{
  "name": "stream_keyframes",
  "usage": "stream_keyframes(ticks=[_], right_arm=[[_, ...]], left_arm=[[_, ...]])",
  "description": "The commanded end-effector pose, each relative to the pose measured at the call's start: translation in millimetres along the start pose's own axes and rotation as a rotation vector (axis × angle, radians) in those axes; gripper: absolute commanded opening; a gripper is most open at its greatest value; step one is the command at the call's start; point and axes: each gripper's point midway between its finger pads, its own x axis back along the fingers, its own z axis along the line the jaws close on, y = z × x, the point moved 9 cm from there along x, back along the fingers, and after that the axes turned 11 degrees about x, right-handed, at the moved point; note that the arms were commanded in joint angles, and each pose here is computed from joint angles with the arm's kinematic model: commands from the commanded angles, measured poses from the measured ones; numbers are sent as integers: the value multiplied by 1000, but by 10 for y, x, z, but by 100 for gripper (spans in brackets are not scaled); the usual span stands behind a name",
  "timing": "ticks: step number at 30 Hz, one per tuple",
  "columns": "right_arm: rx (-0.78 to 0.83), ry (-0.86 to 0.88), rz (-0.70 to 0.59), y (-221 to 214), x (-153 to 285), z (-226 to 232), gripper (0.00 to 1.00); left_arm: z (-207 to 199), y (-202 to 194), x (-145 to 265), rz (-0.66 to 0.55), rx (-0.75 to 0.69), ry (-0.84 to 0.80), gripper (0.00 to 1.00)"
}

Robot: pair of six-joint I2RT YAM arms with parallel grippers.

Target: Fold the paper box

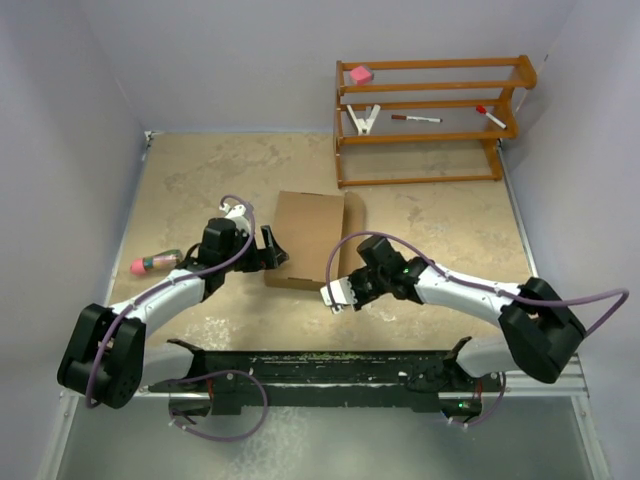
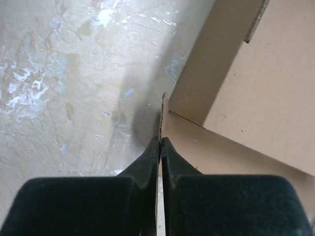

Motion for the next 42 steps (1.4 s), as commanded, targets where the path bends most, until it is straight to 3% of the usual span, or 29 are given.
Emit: stream_keyframes(ticks=[1,7,15,27,42], right_arm=[[-117,37,-49,40,15,-89,0],[-201,85,-22,-22,-38,-91,3],[-212,93,-35,-25,-75,-78,14],[-256,72,-53,6,-83,-125,22],[-383,54,11,-72,-100,-197,0]], left_arm=[[-150,151,42,-47,-15,-56,96],[-184,156,85,-50,-3,-73,96],[-197,141,112,-46,7,-81,96],[-135,140,42,-31,-15,-38,96],[-1,121,-88,-24,-21,40,89]])
